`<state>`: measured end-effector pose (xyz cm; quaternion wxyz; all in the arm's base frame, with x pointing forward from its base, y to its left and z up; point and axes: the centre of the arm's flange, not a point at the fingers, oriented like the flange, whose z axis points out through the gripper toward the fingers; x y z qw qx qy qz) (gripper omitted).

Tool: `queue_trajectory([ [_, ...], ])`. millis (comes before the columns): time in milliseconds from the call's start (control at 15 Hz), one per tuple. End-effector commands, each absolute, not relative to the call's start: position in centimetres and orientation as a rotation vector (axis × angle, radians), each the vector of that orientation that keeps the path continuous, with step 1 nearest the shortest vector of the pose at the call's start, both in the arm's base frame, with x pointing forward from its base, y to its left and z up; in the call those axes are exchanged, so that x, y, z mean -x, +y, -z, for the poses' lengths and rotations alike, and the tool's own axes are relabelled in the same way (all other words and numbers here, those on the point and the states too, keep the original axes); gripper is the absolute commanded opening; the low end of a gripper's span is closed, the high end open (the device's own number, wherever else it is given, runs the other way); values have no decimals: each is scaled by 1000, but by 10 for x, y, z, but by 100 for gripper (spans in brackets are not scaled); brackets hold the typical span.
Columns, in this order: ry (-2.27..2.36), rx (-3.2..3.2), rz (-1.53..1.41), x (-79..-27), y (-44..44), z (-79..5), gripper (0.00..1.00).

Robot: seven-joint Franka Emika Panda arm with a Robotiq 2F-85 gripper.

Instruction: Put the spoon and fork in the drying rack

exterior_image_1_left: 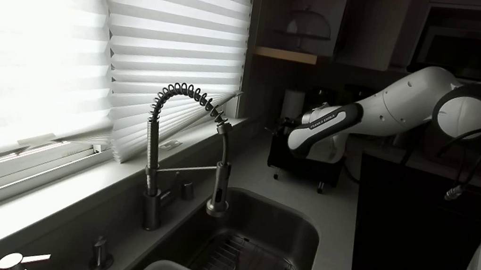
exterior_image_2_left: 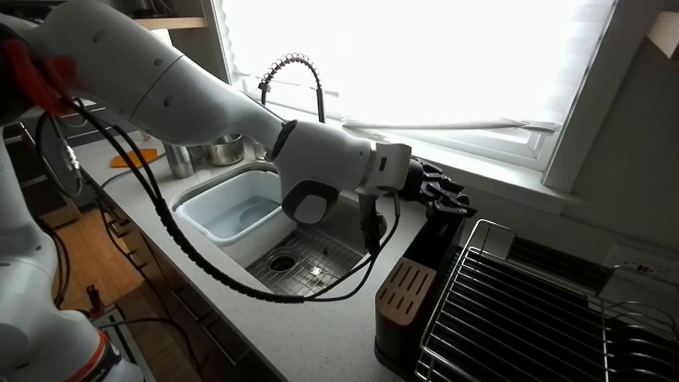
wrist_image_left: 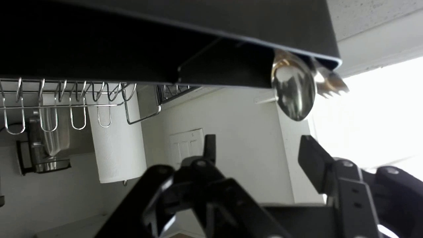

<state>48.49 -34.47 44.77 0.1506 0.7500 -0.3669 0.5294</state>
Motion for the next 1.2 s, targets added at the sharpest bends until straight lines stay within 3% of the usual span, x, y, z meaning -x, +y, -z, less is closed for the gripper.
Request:
queue_trajectory([
  [0, -1069, -2142, -1545, -475, -332, -475, 99],
  [400, -1063, -2233, -1489, -461, -332, -529, 100],
  [1133, -1201, -2625, -953, -422, -327, -578, 100],
])
